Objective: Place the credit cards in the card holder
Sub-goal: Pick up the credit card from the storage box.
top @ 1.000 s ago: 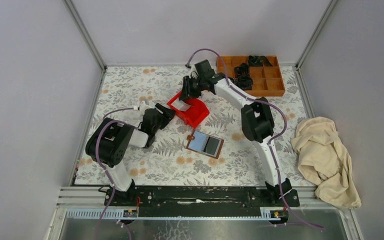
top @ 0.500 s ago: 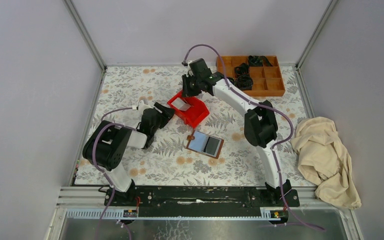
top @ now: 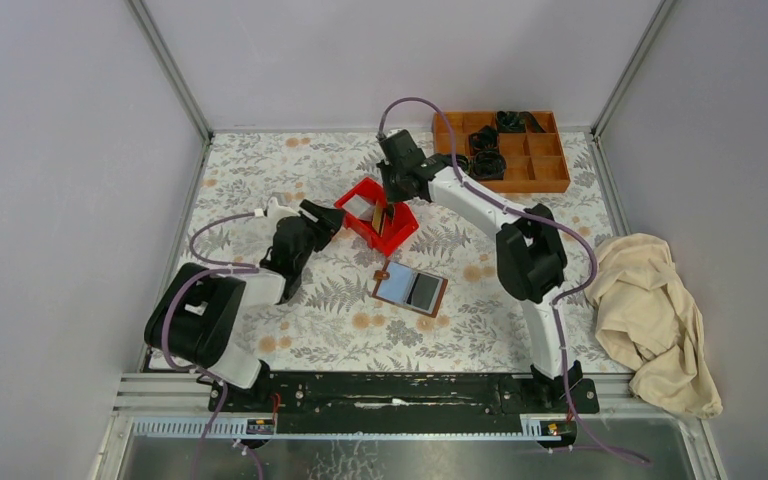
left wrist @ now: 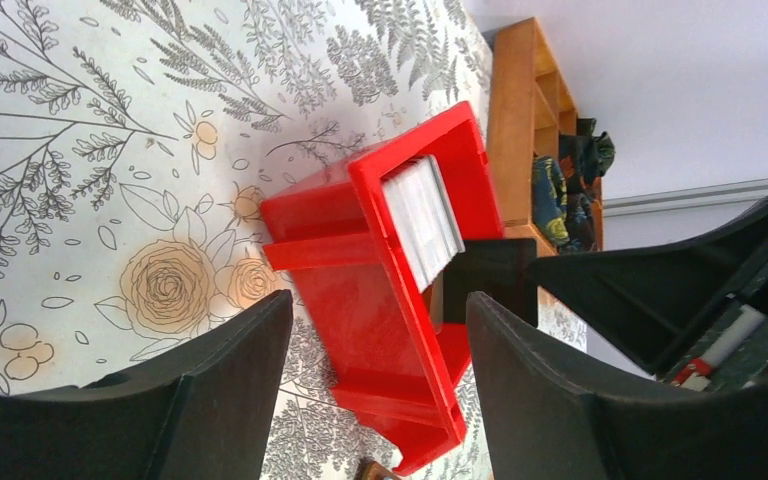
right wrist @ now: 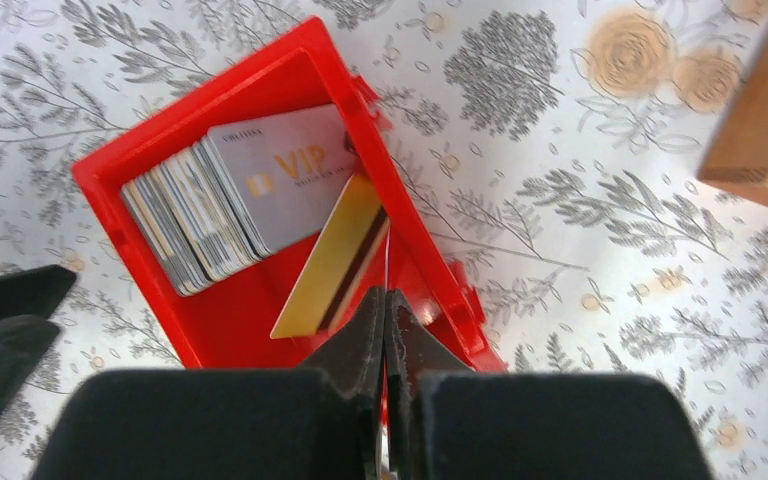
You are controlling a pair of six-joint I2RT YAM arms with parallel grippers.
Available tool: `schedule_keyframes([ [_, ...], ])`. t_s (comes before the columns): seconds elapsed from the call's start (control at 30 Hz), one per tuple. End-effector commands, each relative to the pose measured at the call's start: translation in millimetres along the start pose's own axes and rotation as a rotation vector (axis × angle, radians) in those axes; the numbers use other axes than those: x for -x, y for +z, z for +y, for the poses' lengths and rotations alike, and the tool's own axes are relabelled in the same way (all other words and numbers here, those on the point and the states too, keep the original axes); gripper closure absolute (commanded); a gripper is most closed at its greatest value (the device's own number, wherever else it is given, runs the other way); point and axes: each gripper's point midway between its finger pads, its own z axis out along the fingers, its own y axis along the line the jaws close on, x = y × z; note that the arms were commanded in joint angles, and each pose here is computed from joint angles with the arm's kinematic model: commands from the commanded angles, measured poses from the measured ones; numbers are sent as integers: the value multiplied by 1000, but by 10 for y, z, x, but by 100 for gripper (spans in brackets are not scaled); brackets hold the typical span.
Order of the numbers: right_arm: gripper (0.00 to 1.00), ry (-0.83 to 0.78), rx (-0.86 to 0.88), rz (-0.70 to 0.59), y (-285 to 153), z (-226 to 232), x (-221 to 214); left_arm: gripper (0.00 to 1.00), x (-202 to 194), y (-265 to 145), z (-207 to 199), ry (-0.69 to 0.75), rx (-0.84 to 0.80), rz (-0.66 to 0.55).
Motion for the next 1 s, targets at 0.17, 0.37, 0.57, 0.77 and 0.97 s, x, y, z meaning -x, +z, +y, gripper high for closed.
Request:
schedule_keyframes([
  [0.17,100,-9,-67,-213,-682,-38,483,27,117,-223,-194,39,-29,-38],
  [0.37,100,11,-35,-233,-1009,-4,470,25,75,-361,-463,88,-100,-25],
  [0.57,100,20,124,-145,-1364,167,63,23,-133,-599,-859,149,-348,72],
  [0.77,100,69,289,-90,-1795,279,-488,21,-336,-1015,-1210,202,-648,169],
  [0.97,100,123,443,-70,-2186,392,-889,21,-624,-1538,-1405,227,-941,319],
])
